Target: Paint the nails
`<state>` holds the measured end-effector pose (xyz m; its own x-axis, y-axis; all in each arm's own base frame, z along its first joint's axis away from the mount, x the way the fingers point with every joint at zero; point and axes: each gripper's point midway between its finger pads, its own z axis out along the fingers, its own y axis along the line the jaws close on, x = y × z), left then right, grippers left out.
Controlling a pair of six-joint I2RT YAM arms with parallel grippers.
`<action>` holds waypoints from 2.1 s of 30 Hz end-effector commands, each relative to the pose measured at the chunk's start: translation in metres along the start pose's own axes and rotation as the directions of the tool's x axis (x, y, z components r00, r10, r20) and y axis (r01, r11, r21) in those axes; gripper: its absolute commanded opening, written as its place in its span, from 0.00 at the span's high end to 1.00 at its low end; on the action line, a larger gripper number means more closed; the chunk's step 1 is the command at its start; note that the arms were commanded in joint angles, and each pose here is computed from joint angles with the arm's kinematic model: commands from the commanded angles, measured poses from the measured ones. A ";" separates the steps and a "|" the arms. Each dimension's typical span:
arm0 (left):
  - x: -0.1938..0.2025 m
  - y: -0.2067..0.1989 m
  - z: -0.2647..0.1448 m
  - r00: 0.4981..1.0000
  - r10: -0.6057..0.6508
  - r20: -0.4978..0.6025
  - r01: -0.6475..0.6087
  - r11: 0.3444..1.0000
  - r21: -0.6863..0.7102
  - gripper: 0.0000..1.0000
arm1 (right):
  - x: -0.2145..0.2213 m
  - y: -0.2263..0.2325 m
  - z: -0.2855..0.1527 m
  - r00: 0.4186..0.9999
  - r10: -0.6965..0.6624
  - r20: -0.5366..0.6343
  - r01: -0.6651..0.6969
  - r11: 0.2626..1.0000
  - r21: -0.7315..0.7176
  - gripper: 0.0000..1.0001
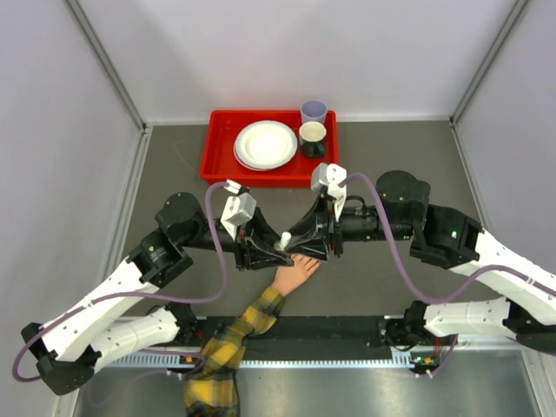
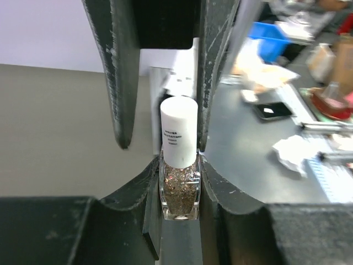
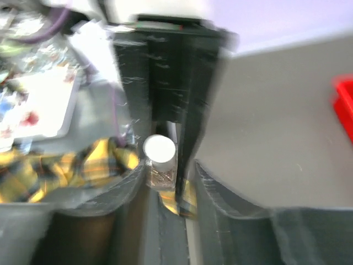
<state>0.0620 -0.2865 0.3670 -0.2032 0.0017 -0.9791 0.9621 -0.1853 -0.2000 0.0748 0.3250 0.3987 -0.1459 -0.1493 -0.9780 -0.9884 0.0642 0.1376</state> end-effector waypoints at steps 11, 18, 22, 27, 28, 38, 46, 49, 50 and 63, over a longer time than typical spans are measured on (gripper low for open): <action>-0.022 0.121 -0.047 0.983 0.178 -0.038 -0.158 0.728 -0.667 1.00 | -0.016 -0.096 -0.016 0.910 0.407 0.080 -0.357 0.670 0.651 0.43; -0.016 0.131 -0.045 0.986 0.163 -0.032 -0.141 0.716 -0.684 1.00 | -0.007 -0.110 0.013 0.903 0.429 0.032 -0.333 0.649 0.685 0.48; -0.011 0.132 -0.042 0.988 0.154 -0.032 -0.135 0.723 -0.678 1.00 | -0.006 -0.112 0.020 0.906 0.423 0.016 -0.319 0.659 0.681 0.55; -0.006 0.135 -0.042 0.989 0.141 -0.042 -0.132 0.721 -0.680 1.00 | -0.007 -0.114 0.020 0.913 0.407 0.006 -0.299 0.662 0.687 0.63; -0.006 0.135 -0.042 0.989 0.142 -0.041 -0.132 0.722 -0.679 1.00 | -0.005 -0.114 0.020 0.914 0.406 -0.007 -0.290 0.664 0.689 0.65; -0.004 0.133 -0.037 0.991 0.126 -0.039 -0.120 0.740 -0.662 1.00 | -0.008 -0.111 0.032 0.915 0.402 -0.020 -0.292 0.697 0.655 0.69; -0.005 0.124 -0.032 0.991 0.127 -0.039 -0.124 0.776 -0.618 1.00 | -0.005 -0.106 0.036 0.914 0.403 -0.052 -0.286 0.728 0.623 1.00; -0.007 0.107 -0.024 0.992 0.120 -0.022 -0.113 0.832 -0.544 1.00 | 0.004 -0.101 0.033 0.918 0.380 -0.117 -0.248 0.778 0.577 1.00; -0.011 0.097 -0.022 0.992 0.130 -0.010 -0.117 0.851 -0.511 1.00 | 0.004 -0.097 0.029 0.922 0.364 -0.132 -0.234 0.795 0.560 1.00; -0.035 -0.056 -0.004 0.996 0.034 0.085 -0.058 0.952 0.302 1.00 | -0.015 0.034 -0.013 1.000 -0.013 0.025 0.018 0.977 -0.211 1.00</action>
<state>0.0784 -0.2926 0.3553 -0.2468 0.0229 -0.9688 0.9628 -0.1074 -0.2478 0.0887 0.3229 0.3878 -0.2846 -0.2400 -0.9281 -0.9536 0.1705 0.2483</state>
